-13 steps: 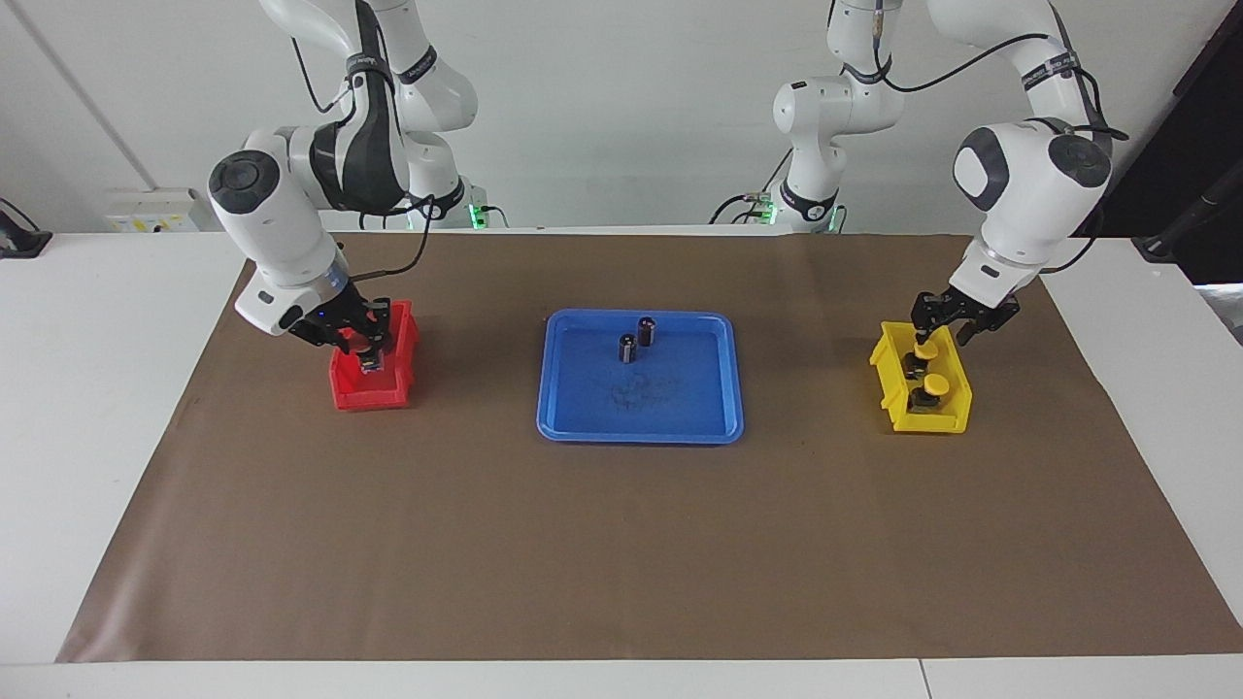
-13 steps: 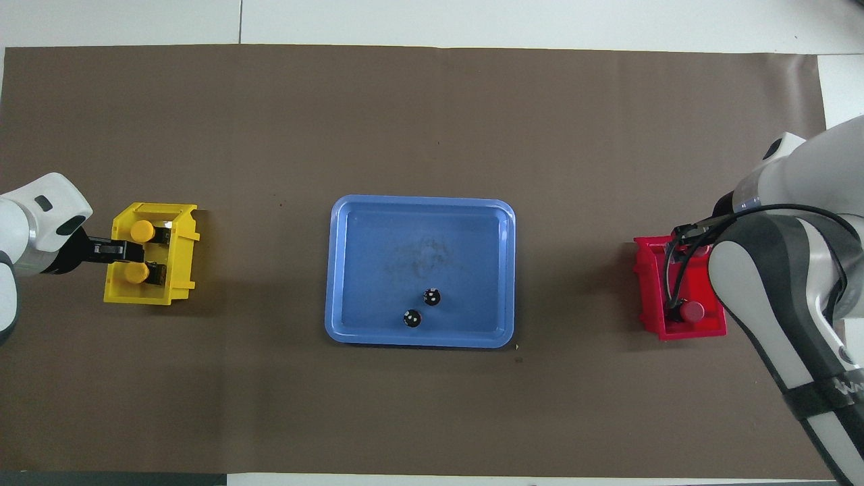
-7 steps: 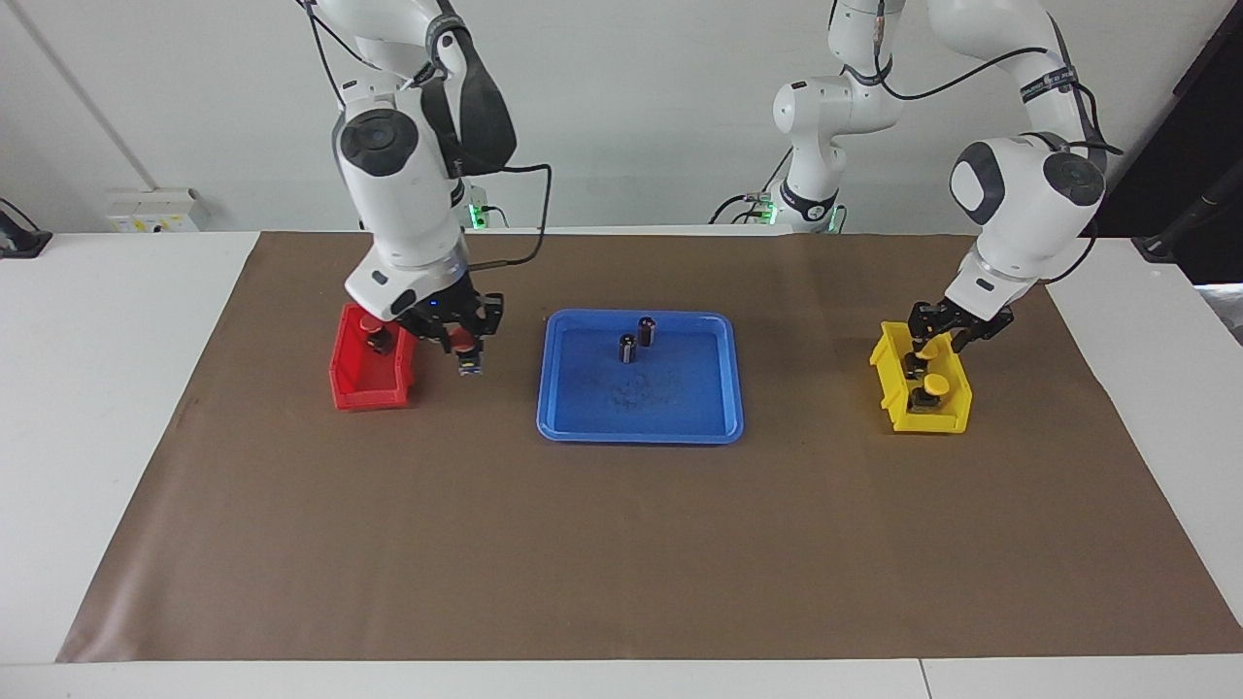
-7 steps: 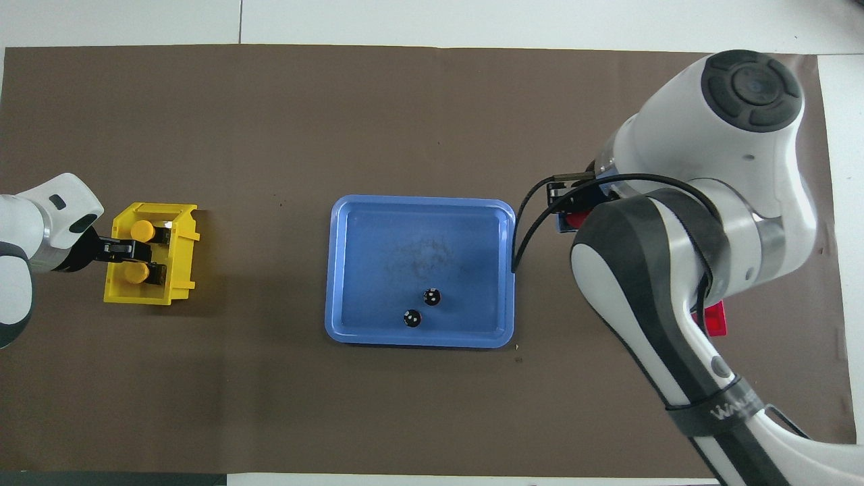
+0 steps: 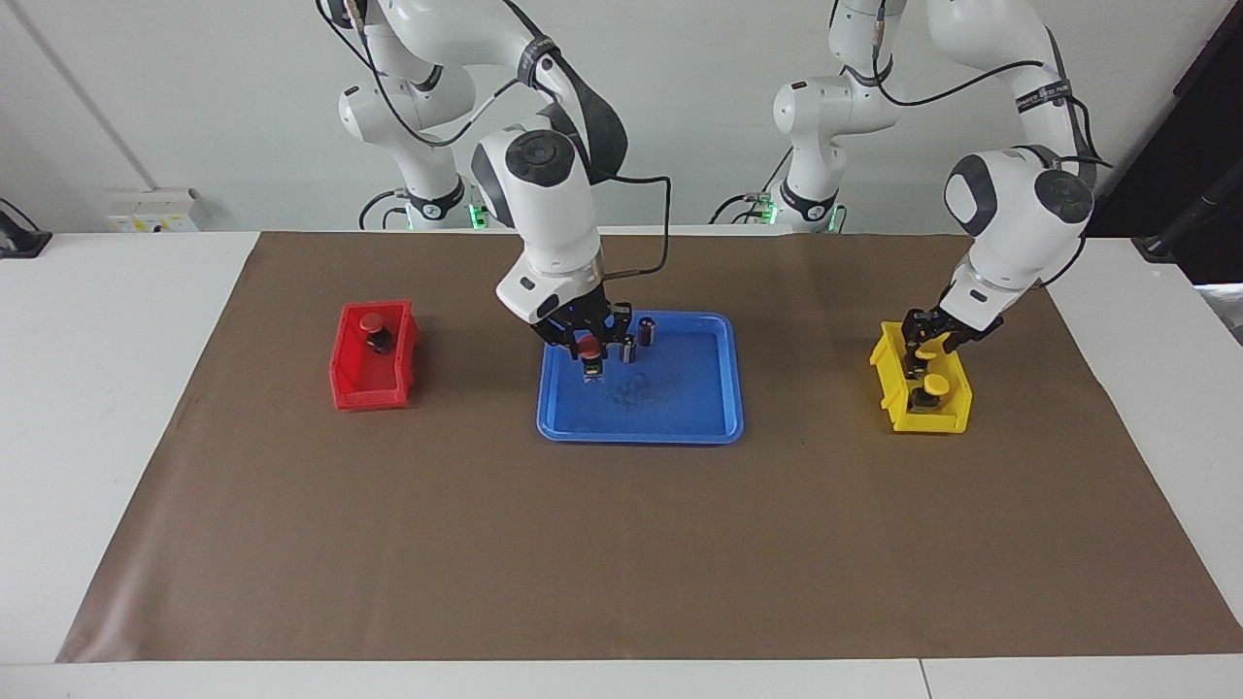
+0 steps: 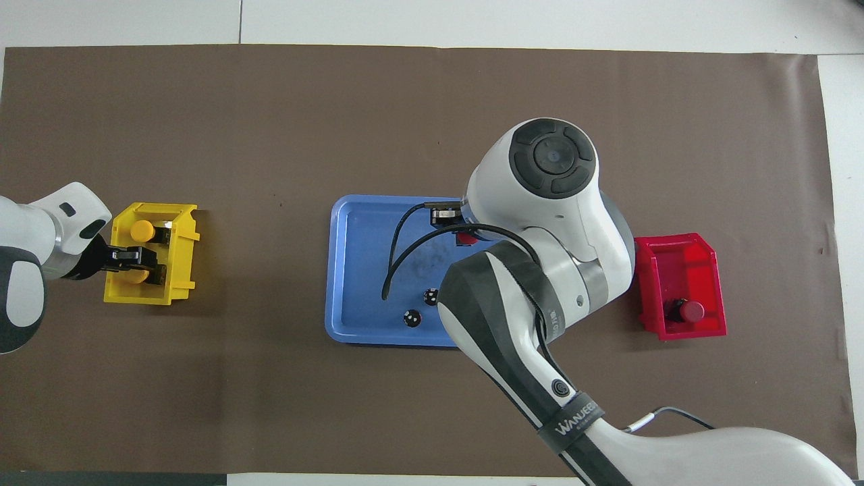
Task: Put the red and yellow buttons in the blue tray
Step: 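Carry the red button into the blue tray and release it, then return the right gripper to the red holder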
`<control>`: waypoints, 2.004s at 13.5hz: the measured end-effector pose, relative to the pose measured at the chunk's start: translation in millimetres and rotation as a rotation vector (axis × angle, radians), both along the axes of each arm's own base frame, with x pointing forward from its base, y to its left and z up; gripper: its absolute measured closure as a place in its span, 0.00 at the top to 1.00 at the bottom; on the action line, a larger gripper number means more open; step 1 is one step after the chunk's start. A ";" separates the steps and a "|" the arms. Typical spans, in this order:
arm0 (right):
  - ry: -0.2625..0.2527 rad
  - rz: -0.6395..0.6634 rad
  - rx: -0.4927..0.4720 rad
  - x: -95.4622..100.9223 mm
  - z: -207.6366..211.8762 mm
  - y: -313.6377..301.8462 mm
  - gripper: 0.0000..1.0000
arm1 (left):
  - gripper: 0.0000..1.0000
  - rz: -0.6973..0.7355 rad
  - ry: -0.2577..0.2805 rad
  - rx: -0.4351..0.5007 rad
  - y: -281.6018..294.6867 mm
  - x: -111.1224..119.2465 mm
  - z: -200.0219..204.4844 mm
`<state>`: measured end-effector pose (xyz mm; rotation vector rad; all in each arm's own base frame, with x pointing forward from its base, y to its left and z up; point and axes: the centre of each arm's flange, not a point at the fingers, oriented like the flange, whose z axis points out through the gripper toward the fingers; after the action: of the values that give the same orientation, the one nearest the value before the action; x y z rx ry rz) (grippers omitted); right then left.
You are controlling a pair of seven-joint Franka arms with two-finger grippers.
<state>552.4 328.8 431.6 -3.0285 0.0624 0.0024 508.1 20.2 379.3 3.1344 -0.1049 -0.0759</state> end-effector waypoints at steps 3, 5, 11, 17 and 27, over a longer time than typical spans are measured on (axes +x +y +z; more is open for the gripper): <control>-0.004 -0.005 -0.011 -3.6 -34.5 23.2 0.41 | 0.67 0.009 0.000 0.000 2.1 -0.5 -1.1; -0.001 -0.002 -0.025 -4.9 -58.9 35.2 0.41 | 0.67 0.016 -0.001 0.000 5.2 -0.7 -1.1; 0.000 -0.005 -0.042 -3.9 -78.1 39.3 0.41 | 0.67 0.027 0.000 0.001 7.6 -1.4 -2.4; -0.049 -0.002 -0.063 9.2 -60.7 30.0 0.86 | 0.67 0.024 -0.013 0.001 5.1 -2.0 -6.3; 0.107 0.135 -0.112 -49.5 30.9 -272.9 0.84 | 0.41 0.027 -0.016 0.002 4.8 -2.9 -10.6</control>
<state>502.9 55.8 462.5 -3.1357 -0.1374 0.1786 505.3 25.0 368.7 3.1375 -0.0622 -0.0514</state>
